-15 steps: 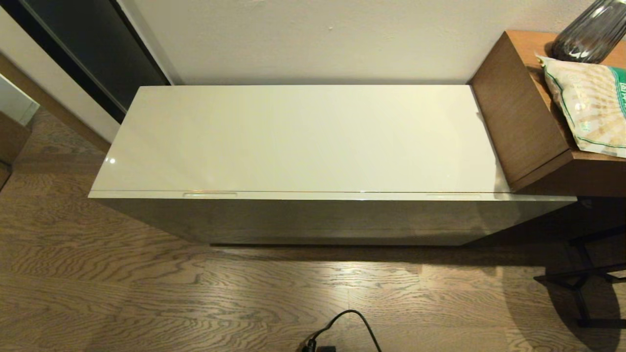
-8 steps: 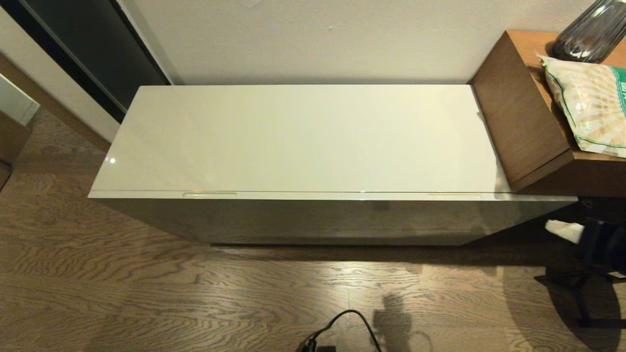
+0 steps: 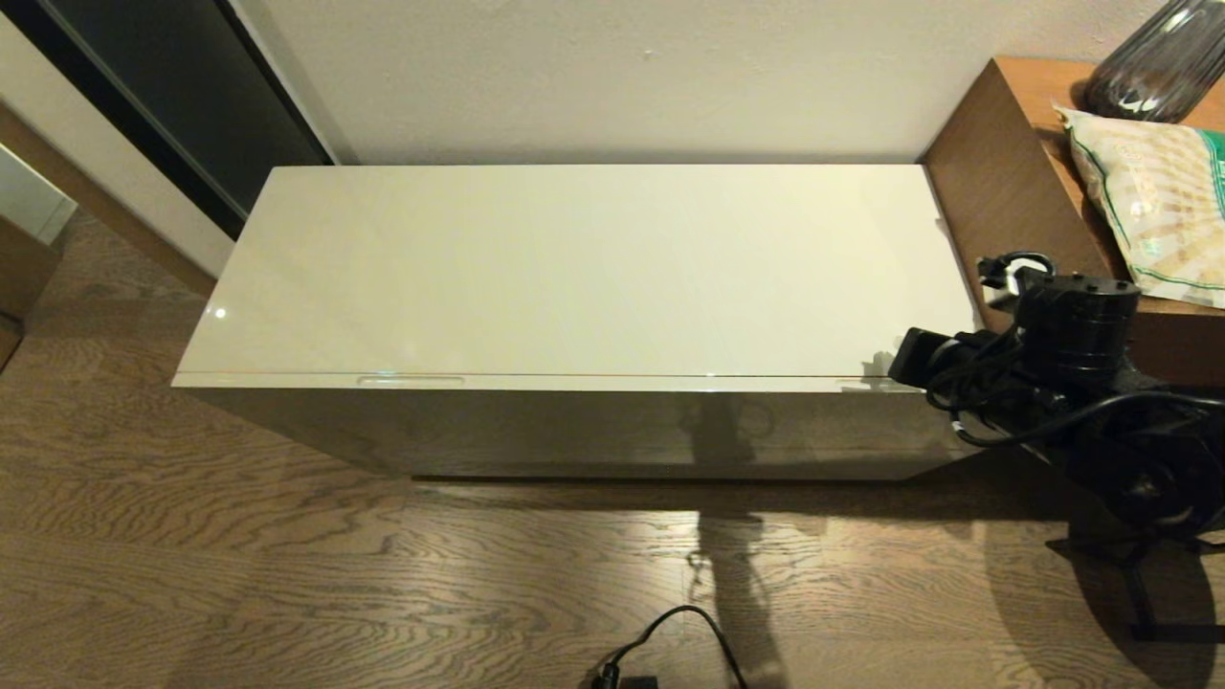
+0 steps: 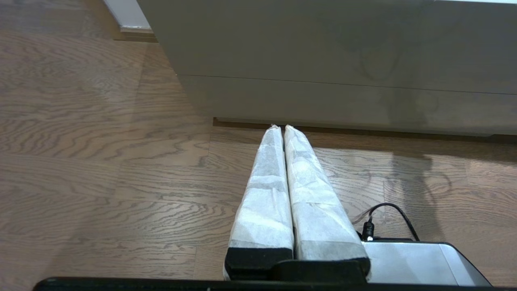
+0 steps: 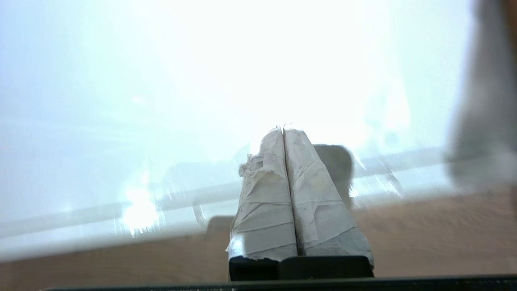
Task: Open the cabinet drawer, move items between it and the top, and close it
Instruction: Open the drawer
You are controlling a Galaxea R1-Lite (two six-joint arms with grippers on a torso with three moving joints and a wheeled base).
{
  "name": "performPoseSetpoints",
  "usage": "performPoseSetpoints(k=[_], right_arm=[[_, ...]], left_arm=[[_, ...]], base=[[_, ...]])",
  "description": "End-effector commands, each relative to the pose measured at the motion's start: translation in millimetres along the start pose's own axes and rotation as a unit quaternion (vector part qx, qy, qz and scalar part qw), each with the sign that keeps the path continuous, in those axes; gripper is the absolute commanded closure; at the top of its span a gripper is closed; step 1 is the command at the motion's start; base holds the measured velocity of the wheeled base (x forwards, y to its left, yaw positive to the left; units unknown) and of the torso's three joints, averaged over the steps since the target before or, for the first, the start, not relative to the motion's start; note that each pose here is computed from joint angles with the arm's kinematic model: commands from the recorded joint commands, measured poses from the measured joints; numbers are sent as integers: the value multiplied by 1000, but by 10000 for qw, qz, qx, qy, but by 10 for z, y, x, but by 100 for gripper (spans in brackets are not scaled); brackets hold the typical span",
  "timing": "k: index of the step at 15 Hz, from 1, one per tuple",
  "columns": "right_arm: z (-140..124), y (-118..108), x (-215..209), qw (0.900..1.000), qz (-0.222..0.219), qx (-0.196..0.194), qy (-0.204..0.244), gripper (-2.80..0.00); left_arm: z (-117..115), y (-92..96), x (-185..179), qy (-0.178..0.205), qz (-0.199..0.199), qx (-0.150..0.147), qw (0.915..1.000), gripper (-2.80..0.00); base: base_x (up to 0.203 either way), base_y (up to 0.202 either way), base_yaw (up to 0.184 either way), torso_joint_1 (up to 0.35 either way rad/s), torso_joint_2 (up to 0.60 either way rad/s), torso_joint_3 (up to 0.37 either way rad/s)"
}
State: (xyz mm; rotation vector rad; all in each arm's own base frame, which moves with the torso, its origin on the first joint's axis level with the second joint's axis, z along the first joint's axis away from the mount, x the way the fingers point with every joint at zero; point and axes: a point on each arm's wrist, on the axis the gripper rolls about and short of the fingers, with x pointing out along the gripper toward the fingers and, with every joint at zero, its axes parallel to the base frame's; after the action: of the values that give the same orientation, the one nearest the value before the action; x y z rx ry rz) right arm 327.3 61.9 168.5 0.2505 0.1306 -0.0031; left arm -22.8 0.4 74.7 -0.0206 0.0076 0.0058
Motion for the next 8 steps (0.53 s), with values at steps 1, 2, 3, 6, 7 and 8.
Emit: performPoseSetpoints(k=[1, 2, 3, 6, 7, 8], right_arm=[[-90, 50, 191, 10000, 0, -3, 62, 0], [-104, 50, 181, 9999, -11, -5, 101, 0], [-104, 47, 169, 9999, -20, -6, 108, 0], [-97, 50, 144, 9998, -147, -25, 133, 0], [-103, 52, 123, 9997, -167, -42, 199, 0], [-135, 47, 106, 9993, -232, -65, 283, 0]], left_arm=[[0, 0, -1, -8, 2, -4, 10000, 0], [0, 0, -1, -8, 2, -4, 10000, 0], [0, 0, -1, -8, 2, -4, 10000, 0], [1, 0, -1, -12, 2, -4, 10000, 0], [0, 0, -1, -8, 2, -4, 10000, 0], [0, 0, -1, -8, 2, -4, 10000, 0]], base=[[0, 0, 0, 0, 0, 0], [0, 0, 0, 0, 0, 0], [0, 0, 0, 0, 0, 0], [0, 0, 0, 0, 0, 0], [0, 0, 0, 0, 0, 0], [0, 0, 0, 0, 0, 0]])
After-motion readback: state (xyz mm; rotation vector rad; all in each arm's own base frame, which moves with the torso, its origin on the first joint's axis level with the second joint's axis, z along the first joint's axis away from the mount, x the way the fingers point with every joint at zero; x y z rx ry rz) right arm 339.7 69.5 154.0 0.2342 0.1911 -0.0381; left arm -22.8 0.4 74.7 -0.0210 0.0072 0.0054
